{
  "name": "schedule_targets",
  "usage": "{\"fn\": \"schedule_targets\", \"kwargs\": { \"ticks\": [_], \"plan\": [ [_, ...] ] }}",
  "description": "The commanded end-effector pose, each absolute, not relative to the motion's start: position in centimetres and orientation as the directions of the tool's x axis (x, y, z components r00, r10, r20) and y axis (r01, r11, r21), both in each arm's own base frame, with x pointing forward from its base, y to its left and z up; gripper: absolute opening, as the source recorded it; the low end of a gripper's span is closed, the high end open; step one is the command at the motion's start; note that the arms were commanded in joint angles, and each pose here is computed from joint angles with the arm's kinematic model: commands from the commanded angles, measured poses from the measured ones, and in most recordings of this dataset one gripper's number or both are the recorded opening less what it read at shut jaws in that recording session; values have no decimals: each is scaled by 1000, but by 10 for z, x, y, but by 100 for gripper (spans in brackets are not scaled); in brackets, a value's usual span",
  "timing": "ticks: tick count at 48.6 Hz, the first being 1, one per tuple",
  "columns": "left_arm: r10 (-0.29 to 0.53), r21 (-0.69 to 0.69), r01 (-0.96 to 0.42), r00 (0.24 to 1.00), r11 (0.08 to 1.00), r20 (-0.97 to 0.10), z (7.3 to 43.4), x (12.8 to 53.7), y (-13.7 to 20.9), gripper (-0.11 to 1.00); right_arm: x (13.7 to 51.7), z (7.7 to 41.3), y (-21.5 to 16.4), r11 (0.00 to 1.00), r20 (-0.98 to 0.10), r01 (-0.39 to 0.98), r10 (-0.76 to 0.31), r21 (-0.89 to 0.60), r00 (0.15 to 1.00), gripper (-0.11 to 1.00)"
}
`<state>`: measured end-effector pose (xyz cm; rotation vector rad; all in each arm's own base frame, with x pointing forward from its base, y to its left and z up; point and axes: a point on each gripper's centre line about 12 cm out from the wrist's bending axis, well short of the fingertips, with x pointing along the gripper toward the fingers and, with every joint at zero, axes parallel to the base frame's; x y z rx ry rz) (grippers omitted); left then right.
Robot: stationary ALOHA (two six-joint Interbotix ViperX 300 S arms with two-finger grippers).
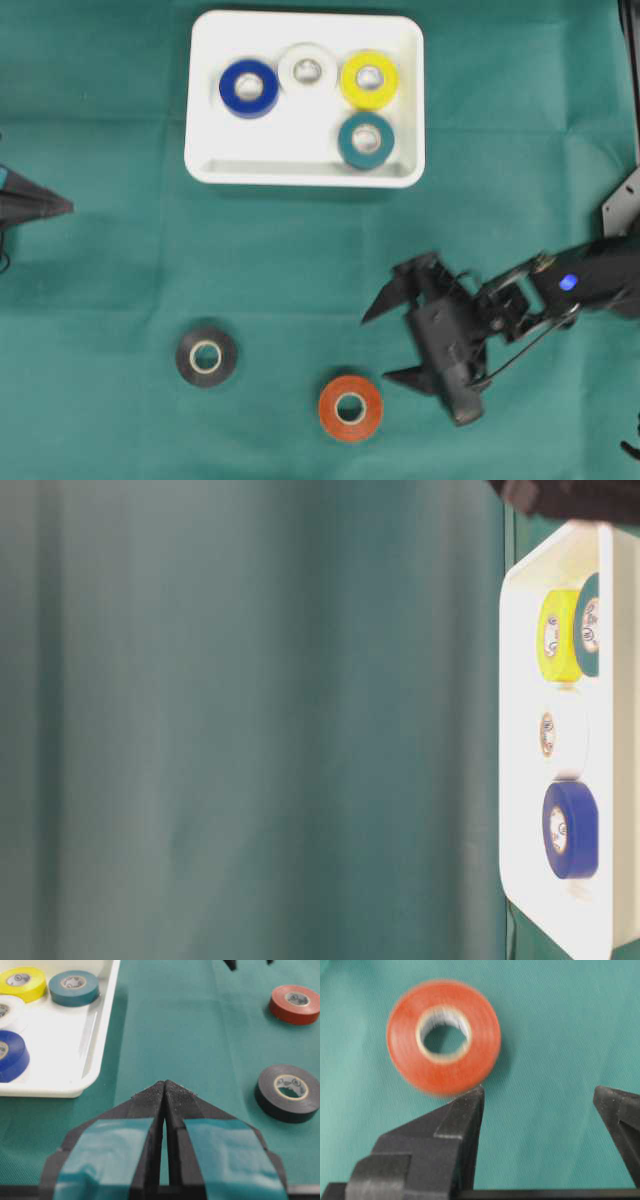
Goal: Put the tape into the white case with the right arm.
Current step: 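Move the right gripper down-left over the orange tape roll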
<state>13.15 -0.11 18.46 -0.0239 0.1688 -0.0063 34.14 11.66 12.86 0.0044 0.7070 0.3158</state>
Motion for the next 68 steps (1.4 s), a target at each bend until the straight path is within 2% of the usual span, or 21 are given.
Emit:
{"fn": "schedule_targets", "kwargs": {
  "ticks": [1, 20, 48, 68],
  "plan": [
    [-8, -23, 5, 987, 1000, -162, 188, 133, -1, 0, 358, 138, 126, 948, -609, -299, 302, 110, 733, 64],
    [-8, -23, 5, 987, 1000, -162, 188, 133, -1, 0, 385, 134, 146, 940, -598, -323, 322, 109, 734, 64],
    [-8, -24, 4, 987, 1000, -162, 188, 133, -1, 0, 386, 107, 152, 940, -649, -322, 316, 114, 692, 64],
    [-8, -24, 4, 987, 1000, -162, 188, 133, -1, 0, 391, 96, 149, 954, -717, -288, 257, 81, 648, 64]
  ]
}}
